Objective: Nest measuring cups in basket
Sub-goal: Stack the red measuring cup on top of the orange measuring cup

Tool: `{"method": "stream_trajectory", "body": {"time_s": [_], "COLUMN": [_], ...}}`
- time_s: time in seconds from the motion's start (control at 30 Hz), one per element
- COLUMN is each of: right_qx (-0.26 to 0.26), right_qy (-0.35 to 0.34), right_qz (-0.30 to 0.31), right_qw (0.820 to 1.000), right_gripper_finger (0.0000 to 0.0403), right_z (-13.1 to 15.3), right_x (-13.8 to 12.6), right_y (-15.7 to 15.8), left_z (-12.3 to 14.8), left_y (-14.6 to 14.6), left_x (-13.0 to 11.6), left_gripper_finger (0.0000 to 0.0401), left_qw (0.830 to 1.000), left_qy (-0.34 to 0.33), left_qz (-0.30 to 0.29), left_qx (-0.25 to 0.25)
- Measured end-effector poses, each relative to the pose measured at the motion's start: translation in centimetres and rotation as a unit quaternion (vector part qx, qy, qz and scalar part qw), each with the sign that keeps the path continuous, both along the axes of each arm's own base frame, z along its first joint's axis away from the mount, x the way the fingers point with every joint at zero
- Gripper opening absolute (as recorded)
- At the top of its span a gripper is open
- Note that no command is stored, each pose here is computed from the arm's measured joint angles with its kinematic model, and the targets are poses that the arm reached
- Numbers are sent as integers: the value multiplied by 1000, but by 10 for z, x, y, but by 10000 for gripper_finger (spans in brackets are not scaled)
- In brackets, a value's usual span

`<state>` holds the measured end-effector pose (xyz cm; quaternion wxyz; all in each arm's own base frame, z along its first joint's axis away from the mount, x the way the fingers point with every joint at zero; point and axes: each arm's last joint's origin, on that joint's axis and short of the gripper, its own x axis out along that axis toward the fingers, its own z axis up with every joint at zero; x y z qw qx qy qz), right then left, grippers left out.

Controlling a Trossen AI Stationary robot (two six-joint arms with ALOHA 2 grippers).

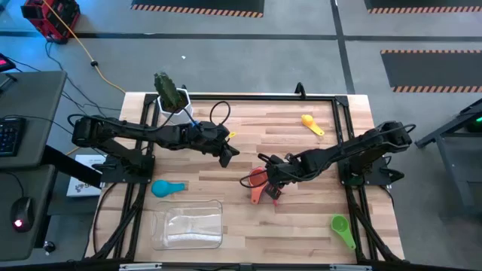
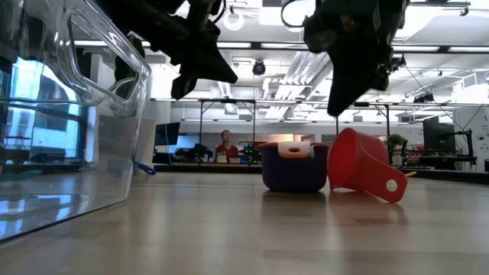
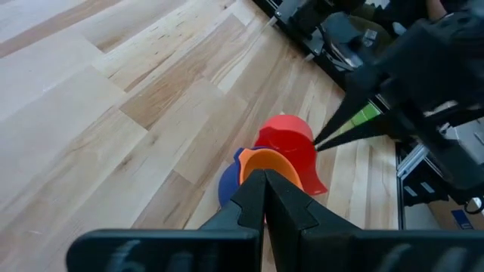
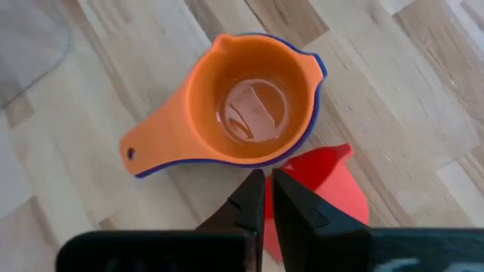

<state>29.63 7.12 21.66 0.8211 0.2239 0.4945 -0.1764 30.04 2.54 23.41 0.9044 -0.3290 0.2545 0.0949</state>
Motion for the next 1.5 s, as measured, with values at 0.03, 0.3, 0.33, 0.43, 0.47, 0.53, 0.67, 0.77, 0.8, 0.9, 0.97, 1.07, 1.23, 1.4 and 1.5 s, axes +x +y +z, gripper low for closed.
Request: {"method": "stream_trajectory", "body": {"time_s": [0.03,0.3,0.33,0.43,0.47,0.53,0.67,0.77,0.8,0.9,0.97,1.07,1.23,1.4,1.5], "right_qx": [1,4,0,-13,-18,-25,-29,-29,-29,-27,-23,-11,66,190,260], "right_qy": [-1,22,28,53,68,96,131,127,122,85,64,67,110,88,43], "right_qz": [-3,-28,-26,-32,-31,-32,-40,-61,-68,-101,-121,-142,-174,-257,-326], "right_qw": [1000,999,999,998,997,995,990,990,990,991,990,988,976,943,908], "right_gripper_finger": [6,2,3,1,1,1,0,0,0,0,0,2,45,127,175], "right_z": [-5,-18,-17,-7,-5,-1,11,20,23,33,37,40,32,11,-3], "right_x": [-1,-19,-22,-36,-41,-52,-75,-87,-90,-97,-101,-109,-129,-152,-158], "right_y": [0,-2,-1,-3,-3,-4,-3,-3,-3,-2,0,2,5,12,19], "left_z": [0,2,2,2,2,2,3,3,3,3,3,3,3,3,3], "left_y": [0,0,0,0,0,0,0,0,0,0,0,0,0,0,0], "left_x": [0,1,1,1,1,1,2,2,2,2,2,2,2,2,2], "left_gripper_finger": [0,0,0,0,0,0,0,0,0,0,0,0,0,0,0], "left_qw": [1000,1000,1000,1000,1000,1000,1000,1000,1000,1000,1000,1000,1000,1000,1000], "left_qy": [-2,-13,-13,-14,-14,-15,-18,-17,-17,-18,-20,-20,-20,-20,-20], "left_qz": [0,4,5,5,5,5,1,2,2,-1,-2,-2,-1,-1,-1], "left_qx": [0,-6,-7,-6,-6,-6,0,2,3,8,10,10,10,10,11]}}
